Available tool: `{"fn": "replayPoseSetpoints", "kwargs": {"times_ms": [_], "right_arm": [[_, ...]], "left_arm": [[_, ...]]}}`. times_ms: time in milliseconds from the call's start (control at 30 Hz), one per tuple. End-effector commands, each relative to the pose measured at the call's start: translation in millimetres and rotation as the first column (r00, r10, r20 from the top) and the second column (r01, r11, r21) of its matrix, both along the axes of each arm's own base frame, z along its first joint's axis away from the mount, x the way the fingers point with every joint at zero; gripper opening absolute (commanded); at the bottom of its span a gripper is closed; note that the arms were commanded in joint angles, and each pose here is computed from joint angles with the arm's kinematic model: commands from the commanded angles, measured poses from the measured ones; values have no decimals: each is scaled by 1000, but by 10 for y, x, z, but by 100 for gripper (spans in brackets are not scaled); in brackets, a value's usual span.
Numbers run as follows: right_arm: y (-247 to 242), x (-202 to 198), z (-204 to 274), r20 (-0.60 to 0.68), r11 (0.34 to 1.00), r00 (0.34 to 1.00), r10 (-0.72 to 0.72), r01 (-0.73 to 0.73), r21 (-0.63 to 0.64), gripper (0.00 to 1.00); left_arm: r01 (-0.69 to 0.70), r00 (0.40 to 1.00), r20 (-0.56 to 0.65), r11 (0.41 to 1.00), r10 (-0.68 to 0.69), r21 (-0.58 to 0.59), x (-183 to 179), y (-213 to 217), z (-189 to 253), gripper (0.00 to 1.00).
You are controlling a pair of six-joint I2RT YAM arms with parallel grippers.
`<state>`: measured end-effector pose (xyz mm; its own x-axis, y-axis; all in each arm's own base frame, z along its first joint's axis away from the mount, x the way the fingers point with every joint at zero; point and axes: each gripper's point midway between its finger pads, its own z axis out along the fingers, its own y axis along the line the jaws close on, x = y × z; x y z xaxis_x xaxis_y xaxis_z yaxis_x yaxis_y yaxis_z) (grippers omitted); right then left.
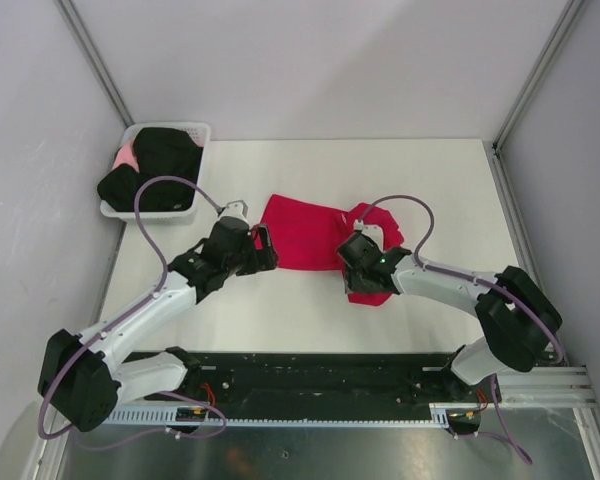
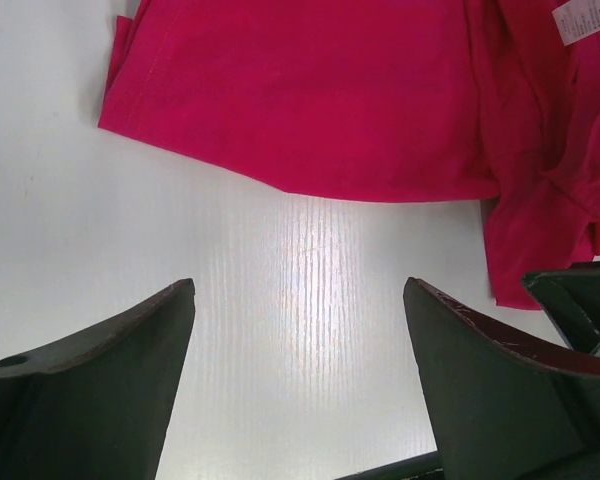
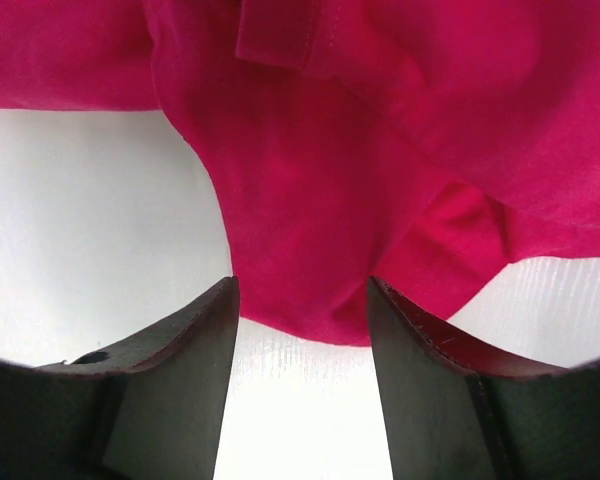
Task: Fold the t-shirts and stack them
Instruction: Move the tshirt to the center of the board
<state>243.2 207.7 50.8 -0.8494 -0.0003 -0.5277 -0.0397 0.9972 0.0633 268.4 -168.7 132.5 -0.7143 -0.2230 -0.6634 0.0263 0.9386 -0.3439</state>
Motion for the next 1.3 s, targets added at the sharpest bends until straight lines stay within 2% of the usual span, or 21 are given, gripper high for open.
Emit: {"fn": "replayPoseSetpoints", "kwargs": {"times_ms": [0, 67, 133, 233, 333, 400, 567, 700, 933, 1267], "right_arm": [[56, 16, -124, -9, 1000, 1000, 7, -8, -6, 58], [60, 16, -171, -19, 1000, 1000, 10, -10, -12, 56], [55, 22, -193, -24, 1000, 1000, 9, -9, -14, 50], [26, 59, -163, -21, 1000, 1000, -2, 2, -5, 31], [-48, 156, 7, 0, 999, 1000, -27, 27, 25, 7], [-114, 255, 229, 34, 997, 998, -53, 51, 57, 2], [-412, 496, 1056, 180, 978, 972, -150, 119, 172, 0], [-654, 528, 1449, 235, 956, 947, -217, 158, 247, 0], [-860, 451, 1578, 233, 943, 938, -255, 187, 276, 0], [-1010, 444, 1571, 223, 941, 936, -273, 211, 266, 0]], "left_arm": [[-42, 999, 23, 999, 41, 10, 77, 70, 2, 89], [-45, 999, 21, 999, 45, 12, 80, 76, -10, 89], [-50, 999, 20, 999, 49, 15, 88, 85, -21, 89], [-58, 998, 19, 998, 58, 19, 111, 100, -25, 89], [-69, 997, 17, 997, 69, 20, 155, 111, -26, 89], [-83, 996, 21, 996, 82, 17, 222, 118, -5, 88], [-164, 985, 61, 987, 163, 4, 628, 169, 165, 85], [-240, 967, 97, 970, 236, 31, 1095, 250, 278, 82], [-277, 960, 94, 949, 265, 154, 1765, 281, 52, 67], [-242, 969, 6, 945, 246, 219, 1928, 205, -448, 55]]}}
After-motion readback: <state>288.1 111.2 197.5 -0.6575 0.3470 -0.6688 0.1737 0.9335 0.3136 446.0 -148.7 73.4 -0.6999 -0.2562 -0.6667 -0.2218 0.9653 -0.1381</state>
